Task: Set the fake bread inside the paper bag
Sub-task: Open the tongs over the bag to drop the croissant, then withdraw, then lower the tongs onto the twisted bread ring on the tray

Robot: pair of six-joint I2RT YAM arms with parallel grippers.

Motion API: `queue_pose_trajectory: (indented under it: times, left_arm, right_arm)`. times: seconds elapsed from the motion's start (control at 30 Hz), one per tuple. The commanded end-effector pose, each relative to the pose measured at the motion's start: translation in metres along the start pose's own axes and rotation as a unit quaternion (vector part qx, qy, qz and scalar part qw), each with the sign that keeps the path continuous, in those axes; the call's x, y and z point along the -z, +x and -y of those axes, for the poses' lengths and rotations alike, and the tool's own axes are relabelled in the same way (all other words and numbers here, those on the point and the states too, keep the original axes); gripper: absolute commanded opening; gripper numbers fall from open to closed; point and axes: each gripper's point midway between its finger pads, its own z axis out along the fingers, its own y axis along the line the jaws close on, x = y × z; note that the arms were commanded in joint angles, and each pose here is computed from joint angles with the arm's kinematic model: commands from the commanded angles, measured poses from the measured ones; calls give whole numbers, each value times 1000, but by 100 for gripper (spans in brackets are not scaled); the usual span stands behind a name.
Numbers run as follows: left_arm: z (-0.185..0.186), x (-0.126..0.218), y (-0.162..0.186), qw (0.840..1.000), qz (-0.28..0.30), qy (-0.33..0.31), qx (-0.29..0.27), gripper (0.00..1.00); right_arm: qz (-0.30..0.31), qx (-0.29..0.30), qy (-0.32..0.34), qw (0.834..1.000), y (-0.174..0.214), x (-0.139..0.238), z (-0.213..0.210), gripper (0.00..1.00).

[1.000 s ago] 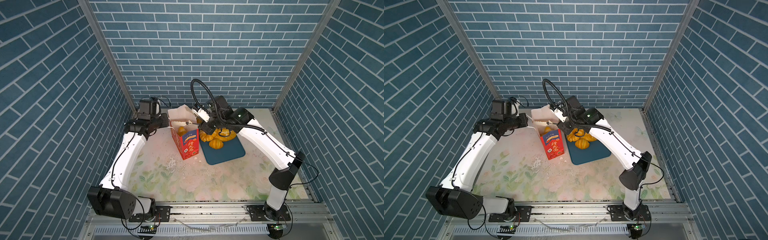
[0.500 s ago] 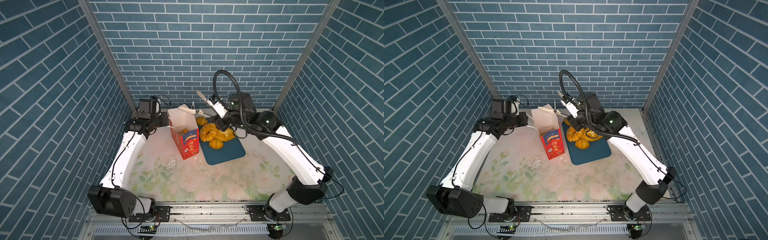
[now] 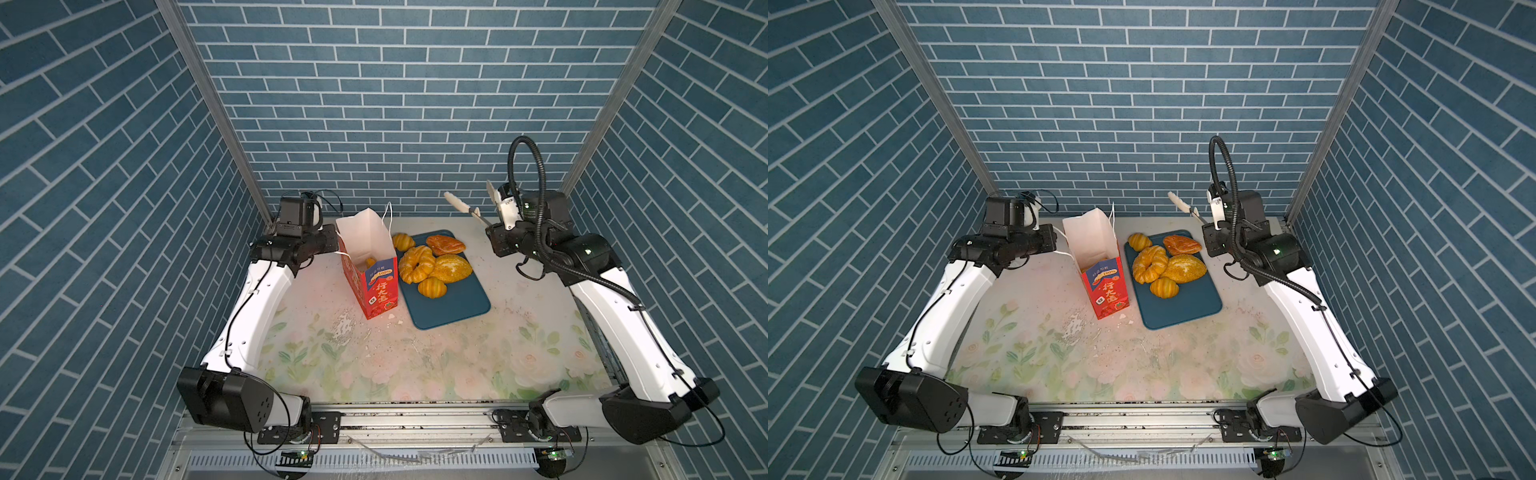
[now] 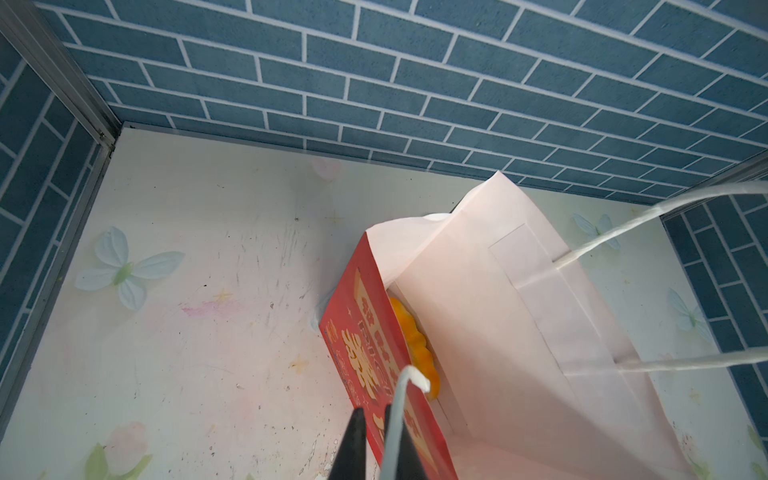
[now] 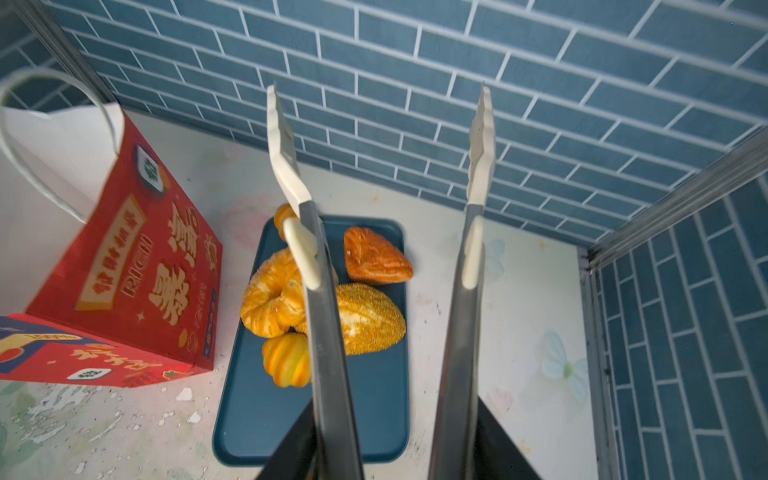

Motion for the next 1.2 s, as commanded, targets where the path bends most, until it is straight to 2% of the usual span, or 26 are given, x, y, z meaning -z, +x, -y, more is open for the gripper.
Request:
queue_pose_trajectory:
  times: [0.0,0.23,0.57,0.77,1.17]
  left_arm:
    - [-2,9,-4,1000,6,-7,-6,12]
    - [-2,9,-3,1000,1,-6,-4,12]
    - [-4,3,0,1000,-7,-11,-7,12]
    - [-7,2,5,1000,-19,-17,-11,12]
    - [-11,1,11,999,-25,-26,-7,12]
  right_arm:
    - [-53,-40,-38,997,19,-30,-17,51]
    - [-135,-49,-104,984,44,-83,-51,52]
    - [-208,-43,-109,971,74,-133,-63,54]
    - [-238,-46,-134,961,91,-147,-76,53]
    - [-260,-33,-155,953,105,-159,-84,44]
